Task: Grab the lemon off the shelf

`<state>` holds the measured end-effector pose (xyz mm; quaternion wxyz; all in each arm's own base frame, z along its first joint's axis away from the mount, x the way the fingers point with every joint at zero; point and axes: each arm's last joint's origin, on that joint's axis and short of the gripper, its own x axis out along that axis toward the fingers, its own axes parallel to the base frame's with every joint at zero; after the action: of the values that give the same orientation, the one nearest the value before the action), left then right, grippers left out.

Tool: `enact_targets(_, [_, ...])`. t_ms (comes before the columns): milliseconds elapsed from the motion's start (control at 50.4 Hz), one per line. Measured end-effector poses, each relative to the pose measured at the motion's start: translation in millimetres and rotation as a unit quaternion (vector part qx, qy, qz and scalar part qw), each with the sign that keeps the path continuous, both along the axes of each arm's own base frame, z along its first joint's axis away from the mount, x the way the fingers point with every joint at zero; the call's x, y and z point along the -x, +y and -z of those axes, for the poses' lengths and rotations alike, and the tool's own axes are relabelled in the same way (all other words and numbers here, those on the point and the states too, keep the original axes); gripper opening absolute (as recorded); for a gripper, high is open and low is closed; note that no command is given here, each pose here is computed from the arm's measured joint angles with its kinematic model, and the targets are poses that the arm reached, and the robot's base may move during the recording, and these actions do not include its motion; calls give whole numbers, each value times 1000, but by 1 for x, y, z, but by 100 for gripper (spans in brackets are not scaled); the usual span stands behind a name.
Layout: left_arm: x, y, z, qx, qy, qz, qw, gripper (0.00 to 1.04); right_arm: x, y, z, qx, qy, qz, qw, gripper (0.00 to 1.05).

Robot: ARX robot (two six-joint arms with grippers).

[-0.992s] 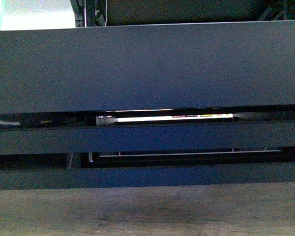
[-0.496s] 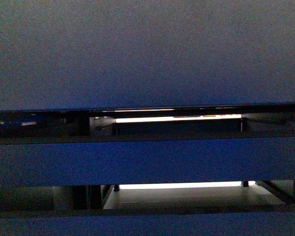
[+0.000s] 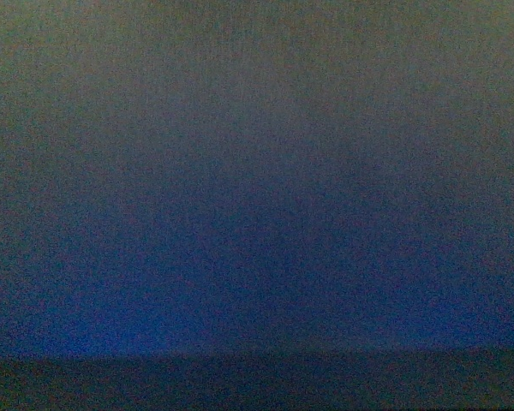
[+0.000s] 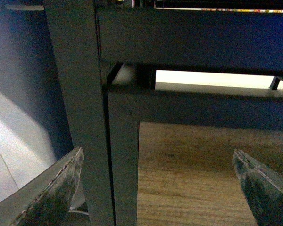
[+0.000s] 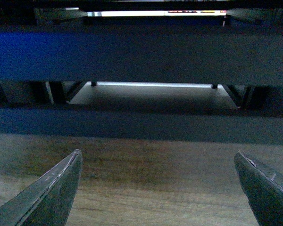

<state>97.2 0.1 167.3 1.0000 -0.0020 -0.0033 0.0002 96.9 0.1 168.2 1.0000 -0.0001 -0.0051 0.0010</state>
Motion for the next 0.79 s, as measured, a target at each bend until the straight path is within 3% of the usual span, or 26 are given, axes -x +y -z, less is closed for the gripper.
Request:
enact_targets(357, [0, 0, 0, 0, 0, 0, 1000, 97, 0, 0, 0, -5, 1, 0, 1000, 97])
enact_targets(734, [0, 0, 0, -3, 2, 1, 1000, 97, -4, 0, 13, -8, 73, -3, 997, 97])
enact_targets(794, [0, 0, 0, -3, 2, 0, 1000, 97, -4, 0, 14, -47, 79, -1, 996, 97])
